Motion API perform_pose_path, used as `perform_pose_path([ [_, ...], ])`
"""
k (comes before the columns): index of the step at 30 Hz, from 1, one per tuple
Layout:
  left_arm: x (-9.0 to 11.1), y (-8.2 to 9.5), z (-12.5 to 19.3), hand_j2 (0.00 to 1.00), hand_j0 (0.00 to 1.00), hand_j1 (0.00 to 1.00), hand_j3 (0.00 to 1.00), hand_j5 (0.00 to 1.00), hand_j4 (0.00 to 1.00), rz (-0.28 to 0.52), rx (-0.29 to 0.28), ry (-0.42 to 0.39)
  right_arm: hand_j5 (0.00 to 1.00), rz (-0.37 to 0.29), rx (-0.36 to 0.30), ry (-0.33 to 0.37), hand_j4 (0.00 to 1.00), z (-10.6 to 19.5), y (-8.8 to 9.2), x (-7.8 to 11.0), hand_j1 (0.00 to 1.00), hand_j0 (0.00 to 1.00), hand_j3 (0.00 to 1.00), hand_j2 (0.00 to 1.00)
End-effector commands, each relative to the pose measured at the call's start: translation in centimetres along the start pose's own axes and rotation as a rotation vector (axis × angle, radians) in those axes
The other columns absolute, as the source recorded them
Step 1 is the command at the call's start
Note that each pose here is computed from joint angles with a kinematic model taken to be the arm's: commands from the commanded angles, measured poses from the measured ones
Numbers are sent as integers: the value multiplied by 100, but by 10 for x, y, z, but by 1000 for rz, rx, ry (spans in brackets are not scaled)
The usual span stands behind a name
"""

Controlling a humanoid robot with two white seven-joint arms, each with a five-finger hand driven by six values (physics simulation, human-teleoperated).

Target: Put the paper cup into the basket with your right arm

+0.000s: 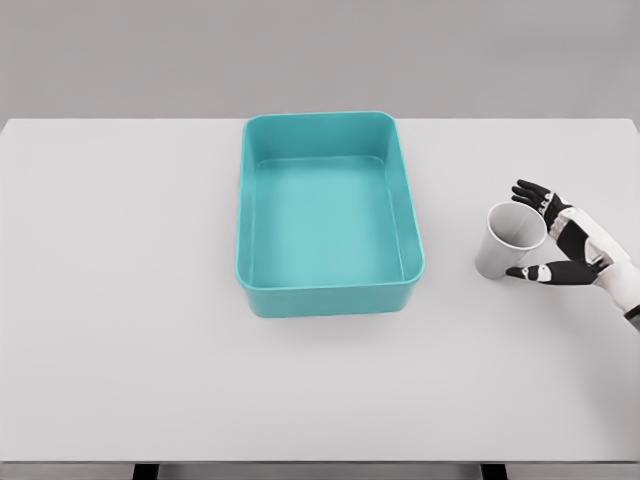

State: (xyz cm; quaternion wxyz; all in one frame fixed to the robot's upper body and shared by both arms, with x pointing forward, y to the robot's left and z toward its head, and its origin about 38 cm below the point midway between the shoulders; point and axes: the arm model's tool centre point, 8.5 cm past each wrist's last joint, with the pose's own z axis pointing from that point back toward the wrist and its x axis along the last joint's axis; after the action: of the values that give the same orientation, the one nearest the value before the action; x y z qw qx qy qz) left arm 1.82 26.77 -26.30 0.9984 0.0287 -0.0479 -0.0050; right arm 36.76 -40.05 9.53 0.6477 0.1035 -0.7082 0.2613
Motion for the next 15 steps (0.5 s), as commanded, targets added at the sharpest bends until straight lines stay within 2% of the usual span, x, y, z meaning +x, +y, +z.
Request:
perform_pose_path([
  [1,0,0,0,100,100,100,100,100,100,0,0,0,100,-8,-1,-3,100,0,1,0,100,100,100,100],
  [7,0,0,0,100,100,100,100,100,100,0,0,0,100,-15,9,-1,100,-3,5,-3,100,100,100,100],
  [15,0,0,0,100,100,100,100,100,100,0,0,0,100,-23,-4,15,100,1,3,-9,100,100,100,100],
])
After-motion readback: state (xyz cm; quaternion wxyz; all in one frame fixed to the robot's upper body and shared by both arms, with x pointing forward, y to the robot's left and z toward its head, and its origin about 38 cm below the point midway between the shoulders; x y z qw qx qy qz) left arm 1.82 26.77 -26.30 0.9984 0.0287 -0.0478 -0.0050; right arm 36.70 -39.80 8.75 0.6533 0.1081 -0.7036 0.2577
